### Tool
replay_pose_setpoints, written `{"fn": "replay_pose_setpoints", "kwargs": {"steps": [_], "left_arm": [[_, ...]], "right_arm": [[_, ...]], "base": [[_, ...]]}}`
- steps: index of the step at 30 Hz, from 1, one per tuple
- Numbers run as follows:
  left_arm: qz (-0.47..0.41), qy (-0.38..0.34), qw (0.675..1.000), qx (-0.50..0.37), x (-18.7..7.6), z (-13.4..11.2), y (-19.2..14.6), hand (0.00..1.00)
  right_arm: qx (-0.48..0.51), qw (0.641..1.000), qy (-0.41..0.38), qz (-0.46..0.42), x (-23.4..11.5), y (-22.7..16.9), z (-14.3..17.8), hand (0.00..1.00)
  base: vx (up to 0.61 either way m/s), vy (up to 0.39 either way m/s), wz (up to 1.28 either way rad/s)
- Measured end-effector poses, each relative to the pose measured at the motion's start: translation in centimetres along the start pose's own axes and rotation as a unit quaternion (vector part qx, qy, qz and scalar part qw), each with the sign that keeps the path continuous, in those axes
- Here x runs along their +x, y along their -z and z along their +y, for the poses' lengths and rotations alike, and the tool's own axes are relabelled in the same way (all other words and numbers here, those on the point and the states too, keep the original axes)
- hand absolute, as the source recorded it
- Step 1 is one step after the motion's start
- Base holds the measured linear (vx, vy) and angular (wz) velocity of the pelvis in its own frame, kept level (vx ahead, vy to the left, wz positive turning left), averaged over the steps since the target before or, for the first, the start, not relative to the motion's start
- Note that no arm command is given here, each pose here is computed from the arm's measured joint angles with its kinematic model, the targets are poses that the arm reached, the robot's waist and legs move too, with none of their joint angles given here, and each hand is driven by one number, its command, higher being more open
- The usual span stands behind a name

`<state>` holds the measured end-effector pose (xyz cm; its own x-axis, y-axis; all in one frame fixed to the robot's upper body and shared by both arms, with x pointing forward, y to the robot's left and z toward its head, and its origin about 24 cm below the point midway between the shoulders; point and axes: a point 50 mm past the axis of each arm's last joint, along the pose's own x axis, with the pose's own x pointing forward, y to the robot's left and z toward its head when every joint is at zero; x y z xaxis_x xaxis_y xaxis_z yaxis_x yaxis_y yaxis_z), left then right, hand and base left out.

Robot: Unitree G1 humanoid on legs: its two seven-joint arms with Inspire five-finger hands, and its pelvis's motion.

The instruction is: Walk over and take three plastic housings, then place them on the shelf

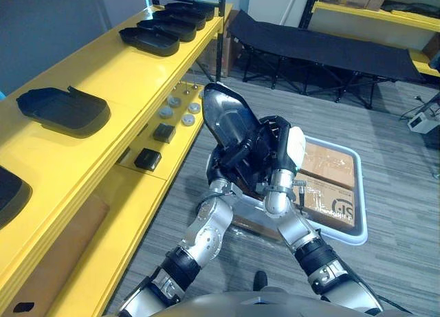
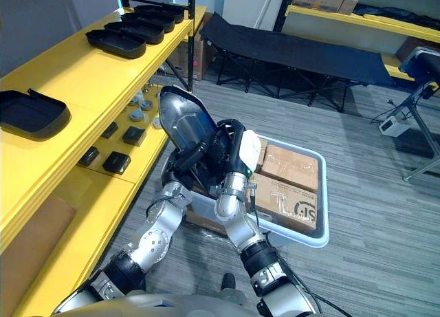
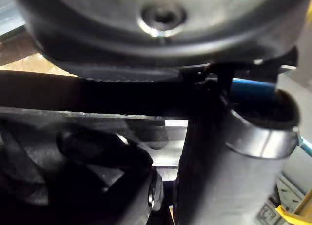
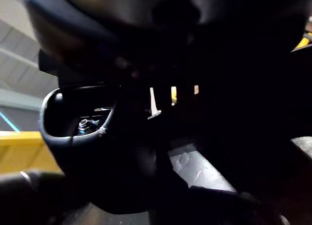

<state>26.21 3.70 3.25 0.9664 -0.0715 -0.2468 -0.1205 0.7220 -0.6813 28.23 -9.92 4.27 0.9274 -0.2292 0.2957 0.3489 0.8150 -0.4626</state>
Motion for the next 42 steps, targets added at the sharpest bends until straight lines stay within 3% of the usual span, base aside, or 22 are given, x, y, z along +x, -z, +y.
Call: {"fn": "replay_pose_setpoints", "kwargs": {"steps": [2,9,10,20,23,27,29,31,35,38,42], "left_arm": [[-0.007,-0.030,1.000,-0.004,0.4,1.0,-0.3,0.00],[-0.014,-0.032,0.999,-0.004,0.5,1.3,-0.6,0.00],[-0.014,-0.029,0.999,-0.002,0.5,1.3,-0.6,0.00],[-0.057,-0.022,0.997,0.044,0.9,1.3,-1.9,0.00],[-0.121,-0.031,0.985,0.123,0.6,0.7,-3.2,0.00],[-0.270,-0.063,0.942,0.189,-0.3,-0.1,-7.9,0.00],[-0.355,-0.127,0.898,0.225,-1.2,1.2,-10.5,0.00],[-0.386,-0.189,0.869,0.245,-2.1,3.4,-11.6,0.00],[-0.380,-0.307,0.827,0.279,-4.4,9.1,-12.0,0.00],[-0.358,-0.321,0.826,0.295,-5.2,10.6,-11.3,0.00],[-0.330,-0.274,0.846,0.317,-5.5,10.8,-10.3,0.00]], "right_arm": [[0.016,1.000,-0.002,-0.015,-0.5,-0.6,0.2,0.00],[0.029,0.999,-0.002,-0.020,-0.8,-1.2,0.5,0.00],[0.029,0.999,-0.003,-0.019,-0.9,-1.2,0.6,1.00],[0.122,0.991,-0.013,-0.056,-1.5,-3.1,-0.3,1.00],[0.172,0.984,-0.039,-0.034,-1.8,-2.8,-0.9,1.00],[0.219,0.974,-0.056,-0.002,-3.0,-2.2,-2.2,1.00],[0.265,0.963,-0.036,0.031,-3.1,-1.4,-3.8,1.00],[0.293,0.955,-0.032,0.041,-3.2,-0.8,-5.2,1.00],[0.356,0.931,-0.076,0.017,-3.9,-0.1,-7.9,1.00],[0.381,0.918,-0.109,0.008,-4.0,-0.1,-8.0,1.00],[0.385,0.913,-0.134,0.028,-5.0,0.7,-7.9,1.00]], "base": [[0.00,0.000,0.00],[0.00,0.000,0.00],[0.00,0.000,0.00],[0.00,0.000,-0.01],[0.00,0.000,0.00],[0.00,0.000,-0.04],[-0.01,0.003,-0.04],[-0.01,0.004,-0.04],[0.00,0.000,0.00],[-0.01,0.000,0.00],[0.00,0.000,0.00]]}}
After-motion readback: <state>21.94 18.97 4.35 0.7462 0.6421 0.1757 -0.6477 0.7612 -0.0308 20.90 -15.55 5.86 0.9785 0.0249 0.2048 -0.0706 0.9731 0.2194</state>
